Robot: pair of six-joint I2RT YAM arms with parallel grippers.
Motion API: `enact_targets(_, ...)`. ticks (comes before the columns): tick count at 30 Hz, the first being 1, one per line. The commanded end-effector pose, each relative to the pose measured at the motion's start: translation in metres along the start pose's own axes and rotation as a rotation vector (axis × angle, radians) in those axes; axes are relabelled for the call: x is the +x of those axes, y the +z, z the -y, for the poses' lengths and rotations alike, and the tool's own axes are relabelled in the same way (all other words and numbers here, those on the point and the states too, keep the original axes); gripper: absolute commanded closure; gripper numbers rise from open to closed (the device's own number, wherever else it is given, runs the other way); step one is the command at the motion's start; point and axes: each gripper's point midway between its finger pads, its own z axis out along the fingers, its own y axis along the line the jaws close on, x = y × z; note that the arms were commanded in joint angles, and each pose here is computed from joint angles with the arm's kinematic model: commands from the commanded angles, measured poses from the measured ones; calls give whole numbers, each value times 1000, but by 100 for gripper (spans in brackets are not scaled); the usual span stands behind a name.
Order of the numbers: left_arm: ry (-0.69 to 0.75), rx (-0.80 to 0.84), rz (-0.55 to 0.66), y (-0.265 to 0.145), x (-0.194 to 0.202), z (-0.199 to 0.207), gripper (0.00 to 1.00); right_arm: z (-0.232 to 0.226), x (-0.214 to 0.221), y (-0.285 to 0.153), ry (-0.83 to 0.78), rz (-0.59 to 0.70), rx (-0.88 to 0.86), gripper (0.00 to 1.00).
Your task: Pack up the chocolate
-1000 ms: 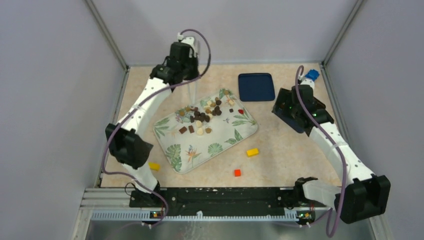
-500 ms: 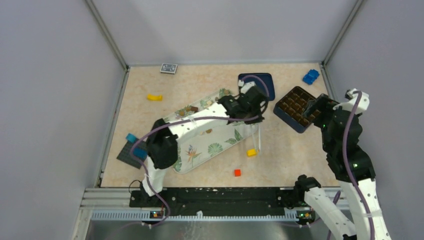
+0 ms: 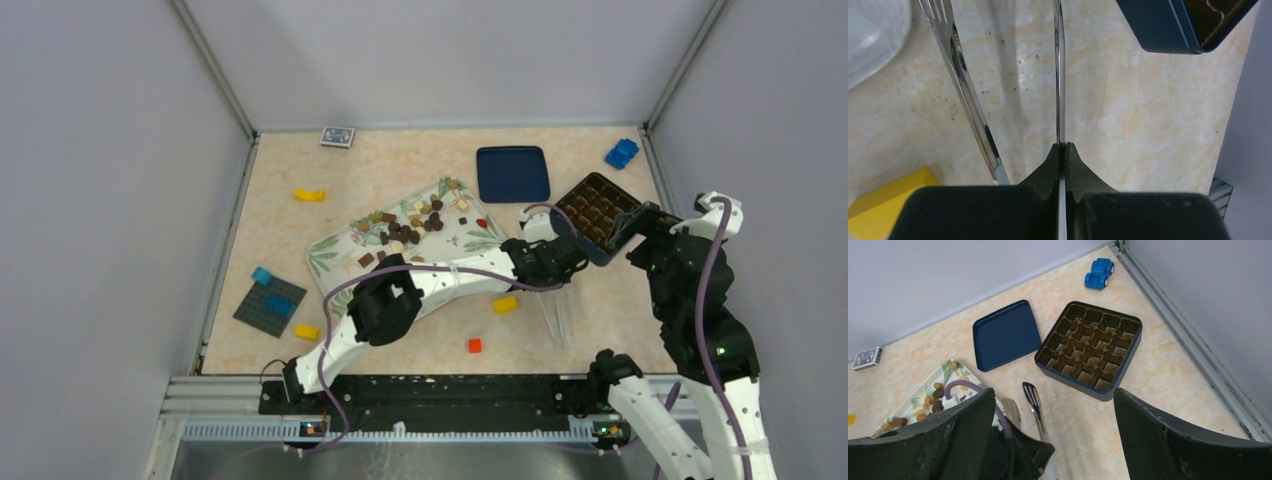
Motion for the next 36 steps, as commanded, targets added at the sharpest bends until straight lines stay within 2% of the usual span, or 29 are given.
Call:
enact_targets(1, -48, 62, 60, 8, -11, 27, 100, -1, 6, -3, -28, -20, -26, 14)
enact_targets(8, 19, 113, 39, 24, -2, 37, 100, -4, 18, -2, -36, -55, -46, 14)
enact_targets(10, 48, 159, 22, 24, 2, 46, 86, -2, 21, -2, -37, -63, -37, 14)
enact_targets(13, 104, 214, -1, 23, 6, 56, 50, -2, 24, -3, -40, -77, -41, 14)
enact_targets(15, 135, 228, 1, 19, 4, 58, 38, -2, 24, -4, -39, -82, -46, 13)
enact_targets(17, 167, 244, 11, 9, -2, 62, 33, -1, 25, -5, -45, -87, -43, 13)
enact_targets(18, 185, 252, 26, 2, -8, 65, 26, 0, 26, -6, -48, -90, -42, 13)
enact_targets(20, 219, 259, 46, -13, -21, 67, 19, 1, 28, -6, -53, -103, -36, 13)
enact_targets(24, 253, 262, 63, -54, -53, 54, 14, 5, 38, -8, -49, -138, -21, 13)
enact_targets(29, 182, 257, 25, -89, -97, -8, 14, -7, 61, -2, -11, -202, -72, 14)
enact_targets(32, 134, 254, 48, -107, -135, -53, 14, -11, 90, 9, -3, -295, -67, 14)
enact_targets(36, 129, 160, 162, -147, -181, -108, 11, -19, 145, 25, 53, -484, -38, 12)
